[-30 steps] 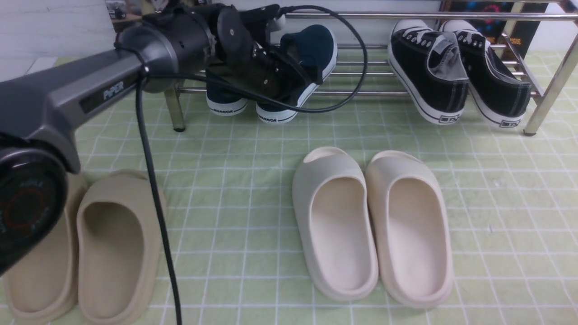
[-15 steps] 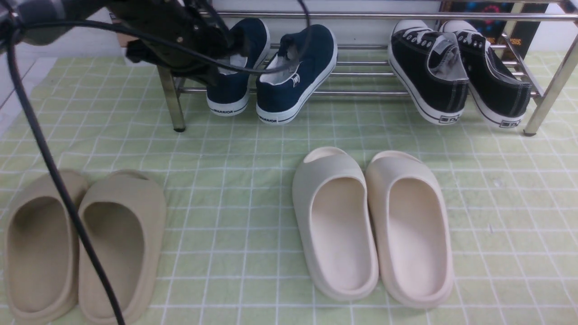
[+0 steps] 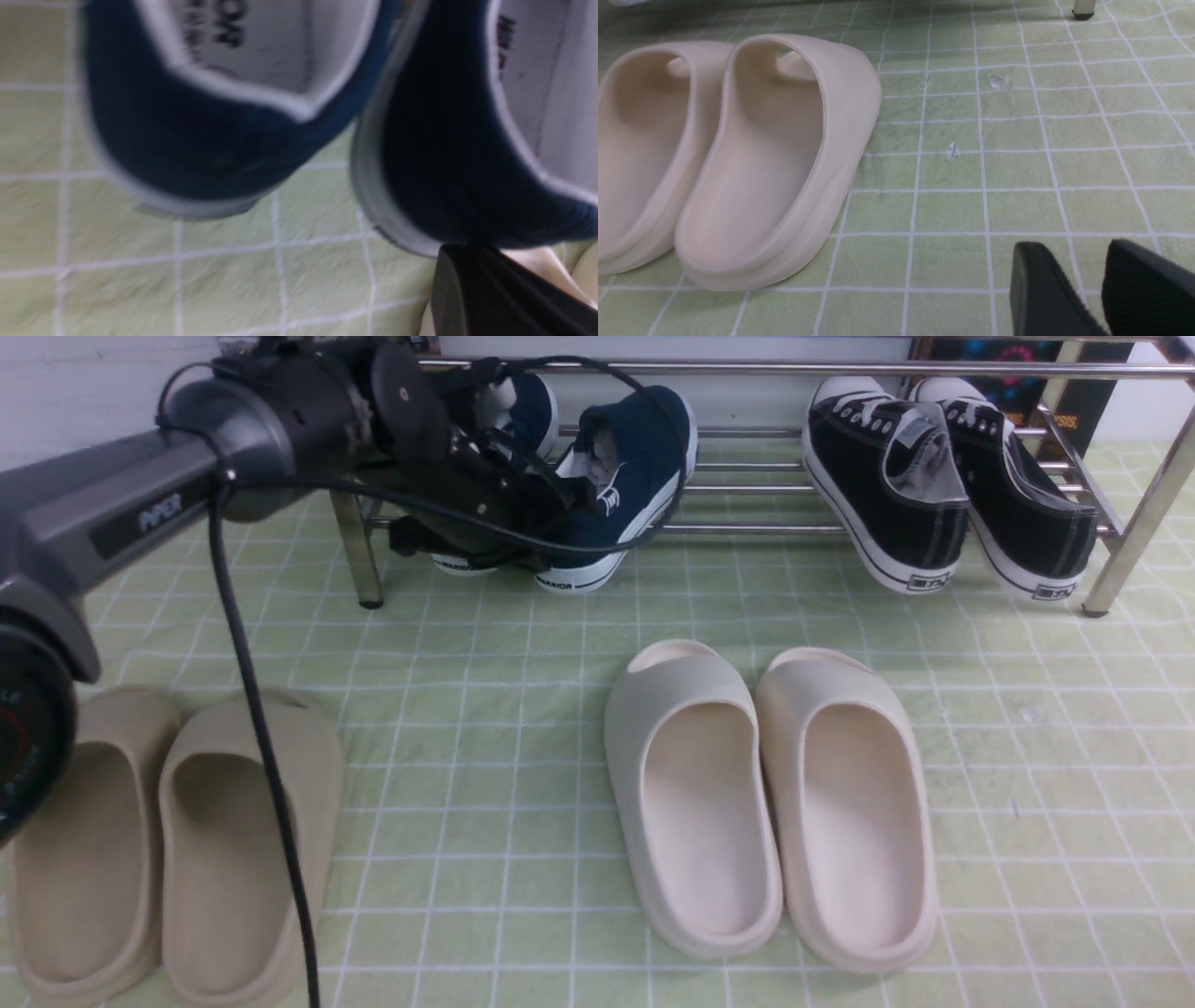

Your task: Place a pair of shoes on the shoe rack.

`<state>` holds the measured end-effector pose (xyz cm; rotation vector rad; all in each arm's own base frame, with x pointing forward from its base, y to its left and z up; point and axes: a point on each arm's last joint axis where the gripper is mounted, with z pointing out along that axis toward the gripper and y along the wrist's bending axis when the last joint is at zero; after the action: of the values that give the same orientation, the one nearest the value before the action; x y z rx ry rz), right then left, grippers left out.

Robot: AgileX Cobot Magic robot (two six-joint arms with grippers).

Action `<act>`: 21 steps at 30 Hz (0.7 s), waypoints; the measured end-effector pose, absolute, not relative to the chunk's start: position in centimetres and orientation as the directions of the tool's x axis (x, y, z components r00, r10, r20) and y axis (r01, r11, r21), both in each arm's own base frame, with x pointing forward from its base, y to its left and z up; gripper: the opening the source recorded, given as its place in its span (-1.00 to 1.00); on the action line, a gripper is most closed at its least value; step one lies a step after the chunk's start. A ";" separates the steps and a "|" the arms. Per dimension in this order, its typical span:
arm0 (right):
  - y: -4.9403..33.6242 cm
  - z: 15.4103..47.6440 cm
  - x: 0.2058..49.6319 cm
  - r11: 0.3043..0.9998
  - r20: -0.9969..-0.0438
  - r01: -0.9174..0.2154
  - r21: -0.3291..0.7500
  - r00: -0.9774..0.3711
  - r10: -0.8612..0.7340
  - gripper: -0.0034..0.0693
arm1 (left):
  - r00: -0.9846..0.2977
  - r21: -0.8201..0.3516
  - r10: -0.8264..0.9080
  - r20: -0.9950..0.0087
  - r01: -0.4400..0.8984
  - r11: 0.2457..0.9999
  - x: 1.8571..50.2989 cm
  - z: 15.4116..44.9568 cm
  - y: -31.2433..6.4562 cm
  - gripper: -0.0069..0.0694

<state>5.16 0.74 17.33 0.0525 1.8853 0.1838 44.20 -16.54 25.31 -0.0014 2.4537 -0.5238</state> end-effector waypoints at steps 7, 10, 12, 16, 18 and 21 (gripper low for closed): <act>0.7 17.3 5.2 0.987 -0.940 -0.056 0.153 -0.318 0.128 -0.25 | -0.719 -0.382 -0.134 -0.682 0.194 0.904 44.7 24.4 -20.0 -0.85; 0.7 17.3 5.2 0.987 -0.940 -0.056 0.153 -0.318 0.128 -0.25 | -0.702 -0.381 -0.127 -0.701 0.217 0.899 44.5 24.4 -20.9 -0.85; 0.7 17.3 5.2 0.987 -0.940 -0.056 0.153 -0.318 0.128 -0.25 | -0.703 -0.378 -0.122 -0.700 0.220 0.899 44.5 24.4 -21.0 -0.85; 0.7 17.3 5.2 0.987 -0.940 -0.056 0.153 -0.318 0.128 -0.25 | -0.728 -0.316 -0.041 -0.684 0.246 0.916 43.7 25.4 -20.3 -0.85; 0.7 17.3 5.2 0.987 -0.940 -0.056 0.153 -0.318 0.128 -0.25 | -0.743 -0.270 0.018 -0.669 0.266 0.926 42.8 26.6 -19.8 -0.85; 0.7 17.3 5.2 0.987 -0.940 -0.056 0.153 -0.318 0.128 -0.25 | -0.760 -0.190 0.102 -0.642 0.287 0.939 41.1 29.0 -18.6 -0.85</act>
<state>5.16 0.74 17.33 0.0525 1.8853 0.1838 41.12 -18.60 28.97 0.2744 2.4262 -0.3655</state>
